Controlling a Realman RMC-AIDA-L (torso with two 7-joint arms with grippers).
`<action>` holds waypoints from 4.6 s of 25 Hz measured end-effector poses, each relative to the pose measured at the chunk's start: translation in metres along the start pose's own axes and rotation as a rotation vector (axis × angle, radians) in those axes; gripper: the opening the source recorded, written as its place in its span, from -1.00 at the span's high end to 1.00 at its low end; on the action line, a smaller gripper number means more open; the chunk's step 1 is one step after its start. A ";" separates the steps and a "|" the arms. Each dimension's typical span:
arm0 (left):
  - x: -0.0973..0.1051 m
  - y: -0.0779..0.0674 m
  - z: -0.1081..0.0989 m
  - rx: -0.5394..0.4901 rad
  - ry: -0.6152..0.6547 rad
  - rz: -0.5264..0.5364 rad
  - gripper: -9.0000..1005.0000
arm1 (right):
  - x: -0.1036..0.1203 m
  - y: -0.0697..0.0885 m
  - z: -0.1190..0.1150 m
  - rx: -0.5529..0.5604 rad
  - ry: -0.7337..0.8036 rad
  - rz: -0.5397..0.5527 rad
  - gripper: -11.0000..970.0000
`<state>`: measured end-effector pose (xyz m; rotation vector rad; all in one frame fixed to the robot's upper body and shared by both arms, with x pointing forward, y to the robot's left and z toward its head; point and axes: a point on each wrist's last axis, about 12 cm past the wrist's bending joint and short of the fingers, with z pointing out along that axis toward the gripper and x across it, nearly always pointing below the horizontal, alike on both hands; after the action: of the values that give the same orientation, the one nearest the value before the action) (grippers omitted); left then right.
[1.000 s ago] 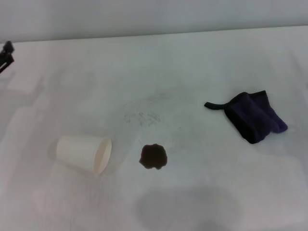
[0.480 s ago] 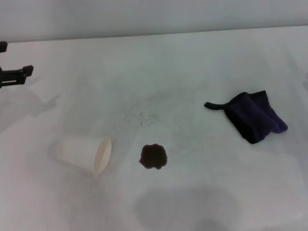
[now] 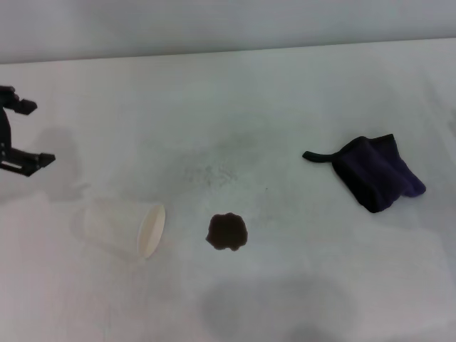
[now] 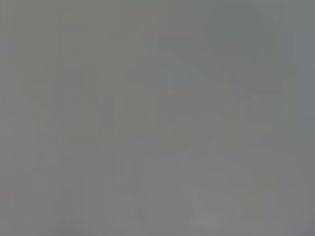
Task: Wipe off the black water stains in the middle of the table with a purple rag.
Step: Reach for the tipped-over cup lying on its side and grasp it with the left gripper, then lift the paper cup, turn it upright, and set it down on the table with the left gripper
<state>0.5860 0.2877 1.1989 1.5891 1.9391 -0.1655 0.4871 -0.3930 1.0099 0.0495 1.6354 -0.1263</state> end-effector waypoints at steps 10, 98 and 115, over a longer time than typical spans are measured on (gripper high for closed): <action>-0.045 -0.033 0.027 0.118 0.055 0.239 -0.75 | 0.002 0.001 -0.001 0.001 0.005 0.007 -0.80; 0.103 -0.123 0.120 -0.289 -0.634 -0.598 -0.12 | -0.015 -0.003 0.011 -0.014 -0.068 -0.047 -0.80; 0.111 -0.129 0.135 -0.290 -0.526 -0.633 -0.10 | -0.016 -0.001 0.013 -0.021 -0.071 -0.042 -0.80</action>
<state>0.5084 0.2838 0.9964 0.6221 1.8590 -0.4811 0.5008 -0.3951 1.0251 -0.0054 1.5673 -0.1414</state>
